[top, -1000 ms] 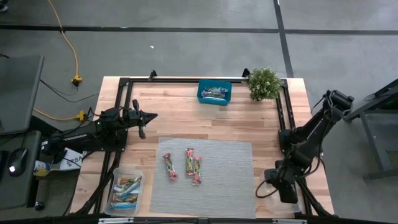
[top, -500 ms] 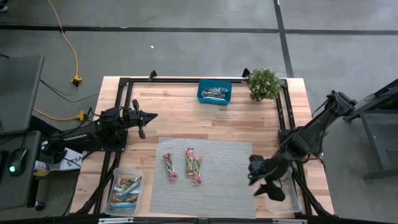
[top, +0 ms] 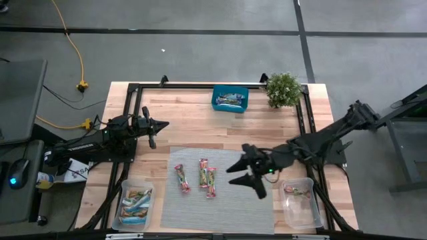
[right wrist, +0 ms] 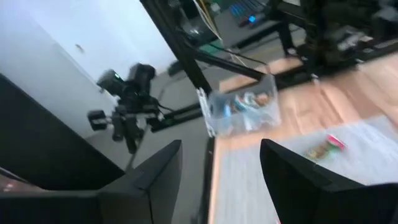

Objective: Pick and place Granola Bars by type
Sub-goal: Put the red granola bar into the right transparent bin

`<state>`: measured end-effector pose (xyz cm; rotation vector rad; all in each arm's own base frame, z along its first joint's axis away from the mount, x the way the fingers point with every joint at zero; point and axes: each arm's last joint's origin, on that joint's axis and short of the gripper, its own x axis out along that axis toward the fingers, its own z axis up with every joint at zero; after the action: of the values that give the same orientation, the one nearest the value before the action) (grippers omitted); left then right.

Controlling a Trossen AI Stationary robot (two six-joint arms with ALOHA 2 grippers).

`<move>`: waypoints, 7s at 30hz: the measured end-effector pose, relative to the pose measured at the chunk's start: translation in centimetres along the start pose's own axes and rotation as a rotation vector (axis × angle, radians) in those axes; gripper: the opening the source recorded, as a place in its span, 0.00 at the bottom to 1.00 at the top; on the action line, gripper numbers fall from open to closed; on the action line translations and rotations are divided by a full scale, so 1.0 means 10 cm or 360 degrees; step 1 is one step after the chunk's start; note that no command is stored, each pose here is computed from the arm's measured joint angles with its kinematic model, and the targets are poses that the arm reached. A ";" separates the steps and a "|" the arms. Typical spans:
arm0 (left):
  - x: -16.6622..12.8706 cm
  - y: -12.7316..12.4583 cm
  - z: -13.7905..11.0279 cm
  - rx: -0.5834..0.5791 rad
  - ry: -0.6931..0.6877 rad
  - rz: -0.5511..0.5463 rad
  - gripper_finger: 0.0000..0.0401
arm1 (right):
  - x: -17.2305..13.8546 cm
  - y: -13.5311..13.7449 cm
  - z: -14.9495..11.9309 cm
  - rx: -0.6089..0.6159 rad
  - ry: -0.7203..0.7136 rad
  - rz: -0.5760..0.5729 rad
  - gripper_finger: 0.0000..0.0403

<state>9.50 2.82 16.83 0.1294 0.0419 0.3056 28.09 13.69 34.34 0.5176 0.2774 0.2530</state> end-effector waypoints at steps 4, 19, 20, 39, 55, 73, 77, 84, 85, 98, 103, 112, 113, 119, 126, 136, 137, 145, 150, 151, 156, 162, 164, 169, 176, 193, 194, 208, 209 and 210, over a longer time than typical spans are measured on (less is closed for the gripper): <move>0.00 0.00 0.00 0.0000 0.0000 0.0000 0.00 | 0.28 -0.09 -0.06 0.0109 0.0042 0.0022 0.49; 0.00 0.00 0.00 0.0000 0.0000 0.0000 0.00 | 1.51 -0.37 -0.06 0.0359 0.0822 -0.0419 0.49; 0.00 0.00 0.00 0.0000 0.0000 0.0000 0.00 | 1.57 -0.42 -0.08 0.0425 0.0854 -0.0471 0.49; 0.00 0.00 0.00 0.0000 0.0000 0.0000 0.00 | 2.10 -1.12 -0.34 0.0903 0.0792 -0.0770 0.49; 0.00 0.00 0.00 0.0000 0.0000 0.0000 0.00 | 2.20 -1.32 -0.05 0.0682 0.0503 -0.0555 0.49; 0.00 0.00 0.00 0.0000 -0.0001 0.0001 0.00 | 2.67 -1.63 -0.43 0.0776 0.0594 -0.0605 0.49; 0.00 0.00 0.00 0.0000 0.0000 0.0001 0.00 | 2.62 -1.67 -0.44 0.0798 0.0614 -0.0754 0.49; 0.00 0.00 0.00 0.0000 0.0000 0.0001 0.00 | 2.60 -1.71 -0.45 0.0783 0.0629 -0.0821 0.49; 0.00 0.00 0.00 0.0000 0.0000 0.0001 0.00 | 2.59 -1.72 -0.46 0.0766 0.0629 -0.0833 0.49; 0.00 0.00 0.00 0.0000 -0.0001 0.0001 0.00 | 2.60 -1.84 -0.51 0.0754 0.0636 -0.0929 0.49; 0.00 0.00 0.00 0.0000 -0.0001 0.0001 0.00 | 2.59 -1.89 -0.50 0.0759 0.0627 -0.0946 0.49; 0.00 0.00 0.00 0.0000 -0.0001 0.0001 0.00 | 2.59 -1.89 -0.50 0.0746 0.0616 -0.0955 0.49; 0.00 0.00 0.00 0.0000 -0.0001 0.0001 0.00 | 2.59 -1.89 -0.50 0.0739 0.0610 -0.0962 0.49; 0.00 0.00 0.00 0.0000 -0.0001 0.0001 0.00 | 2.60 -1.91 -0.48 0.0704 0.0580 -0.0961 0.49; 0.00 0.00 0.00 0.0000 -0.0001 0.0001 0.00 | 2.60 -1.92 -0.48 0.0695 0.0579 -0.0964 0.49; 0.00 0.00 0.00 0.0000 -0.0001 0.0000 0.00 | 2.62 -2.00 -0.63 0.0740 0.0598 -0.0905 0.49; 0.00 0.00 0.00 0.0000 0.0000 0.0000 0.00 | 2.62 -2.01 -0.65 0.0747 0.0587 -0.0910 0.49; 0.00 0.00 0.00 0.0000 0.0000 0.0000 0.00 | 2.67 -2.02 -0.68 0.0761 0.0498 -0.0782 0.49; 0.00 0.00 0.00 0.0000 0.0000 0.0000 0.00 | 2.67 -2.02 -0.68 0.0729 0.0505 -0.0776 0.49; 0.00 0.00 0.00 0.0000 0.0000 0.0000 0.00 | 2.67 -2.02 -0.68 0.0725 0.0506 -0.0775 0.49; 0.00 0.00 0.00 0.0000 0.0001 0.0000 0.00 | 2.67 -2.02 -0.68 0.0720 0.0507 -0.0775 0.44; 0.00 0.00 0.00 0.0000 0.0000 0.0000 0.00 | 2.67 -2.02 -0.68 0.0692 0.0517 -0.0767 0.32; 0.00 0.00 0.00 0.0000 0.0000 0.0000 0.00 | 2.67 -2.02 -0.68 0.0695 0.0524 -0.0758 0.28; 0.00 0.00 0.00 0.0000 0.0000 0.0000 0.00 | 2.67 -2.02 -0.68 0.0703 0.0540 -0.0737 0.17; 0.00 0.00 0.00 0.0000 0.0000 0.0000 0.00 | 2.67 -2.01 -0.68 0.0713 0.0561 -0.0705 0.02; 0.00 0.00 0.00 0.0000 0.0000 0.0000 0.00 | 2.58 -1.87 -0.47 0.0668 0.0524 -0.0677 0.00; 0.00 0.00 0.00 0.0000 0.0000 0.0000 0.00 | 2.56 -1.84 -0.42 0.0661 0.0522 -0.0677 0.00; 0.00 0.00 0.00 0.0000 0.0000 -0.0001 0.00 | 1.86 -1.28 0.36 0.0435 0.0555 -0.0768 0.00; 0.00 0.00 0.00 0.0000 0.0000 -0.0001 0.00 | 1.80 -1.23 0.43 0.0423 0.0542 -0.0763 0.00; 0.00 0.00 0.00 0.0000 0.0000 -0.0001 0.00 | 1.73 -1.18 0.49 0.0413 0.0542 -0.0759 0.00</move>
<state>9.50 2.82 16.83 0.1295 0.0421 0.3052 47.76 6.87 28.97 0.6470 0.7594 -0.1659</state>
